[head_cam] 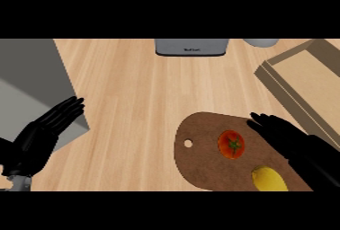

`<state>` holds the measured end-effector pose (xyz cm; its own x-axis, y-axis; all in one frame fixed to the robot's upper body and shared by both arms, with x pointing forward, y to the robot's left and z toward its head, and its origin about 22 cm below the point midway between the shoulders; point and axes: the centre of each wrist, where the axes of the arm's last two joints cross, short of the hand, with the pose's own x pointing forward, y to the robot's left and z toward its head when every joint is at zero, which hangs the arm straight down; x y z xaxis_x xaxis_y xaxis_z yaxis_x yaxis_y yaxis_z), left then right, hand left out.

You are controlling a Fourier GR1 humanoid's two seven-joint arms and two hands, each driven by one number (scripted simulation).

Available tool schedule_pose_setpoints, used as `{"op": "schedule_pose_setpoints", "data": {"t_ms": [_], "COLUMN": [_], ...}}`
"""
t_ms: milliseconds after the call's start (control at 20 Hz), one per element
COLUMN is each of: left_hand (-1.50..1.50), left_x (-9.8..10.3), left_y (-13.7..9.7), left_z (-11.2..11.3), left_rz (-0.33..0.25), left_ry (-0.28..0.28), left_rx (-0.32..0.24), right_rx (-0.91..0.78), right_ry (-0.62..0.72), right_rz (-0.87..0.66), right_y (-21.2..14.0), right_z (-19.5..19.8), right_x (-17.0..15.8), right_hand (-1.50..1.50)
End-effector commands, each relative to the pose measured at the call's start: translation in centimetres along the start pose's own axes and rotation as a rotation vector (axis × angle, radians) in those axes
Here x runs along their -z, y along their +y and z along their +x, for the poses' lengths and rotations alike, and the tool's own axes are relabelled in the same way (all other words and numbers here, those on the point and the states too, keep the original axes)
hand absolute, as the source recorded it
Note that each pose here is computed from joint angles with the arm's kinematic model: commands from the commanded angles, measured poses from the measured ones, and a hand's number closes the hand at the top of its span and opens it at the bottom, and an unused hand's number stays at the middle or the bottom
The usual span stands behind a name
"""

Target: Pick the tomato from the cutting board and place it in the cardboard box

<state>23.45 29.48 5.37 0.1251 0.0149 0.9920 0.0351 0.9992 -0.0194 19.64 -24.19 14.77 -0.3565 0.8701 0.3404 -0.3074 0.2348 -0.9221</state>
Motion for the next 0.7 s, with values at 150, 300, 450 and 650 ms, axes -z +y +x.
{"op": "schedule_pose_setpoints", "data": {"t_ms": [150,300,450,650], "left_hand": [0.00,0.00,0.00,0.00], "left_x": [1.7,0.0,0.6,0.2], "left_y": [2.7,3.6,4.2,0.9], "left_z": [0.3,-1.8,-0.6,0.8], "left_rz": [0.109,0.103,0.101,0.113], "left_ry": [-0.017,0.001,-0.010,0.000], "left_rx": [0.018,0.003,0.014,0.010], "right_rx": [-0.019,-0.014,-0.011,-0.018], "right_ry": [0.032,0.014,0.002,-0.019], "right_rz": [0.029,0.047,0.048,0.019], "right_y": [-0.2,1.2,1.9,2.5], "right_z": [0.7,0.1,0.7,0.1], "right_x": [1.6,1.0,1.9,1.6], "right_hand": [-1.50,-1.50,-1.50,-1.50]}}
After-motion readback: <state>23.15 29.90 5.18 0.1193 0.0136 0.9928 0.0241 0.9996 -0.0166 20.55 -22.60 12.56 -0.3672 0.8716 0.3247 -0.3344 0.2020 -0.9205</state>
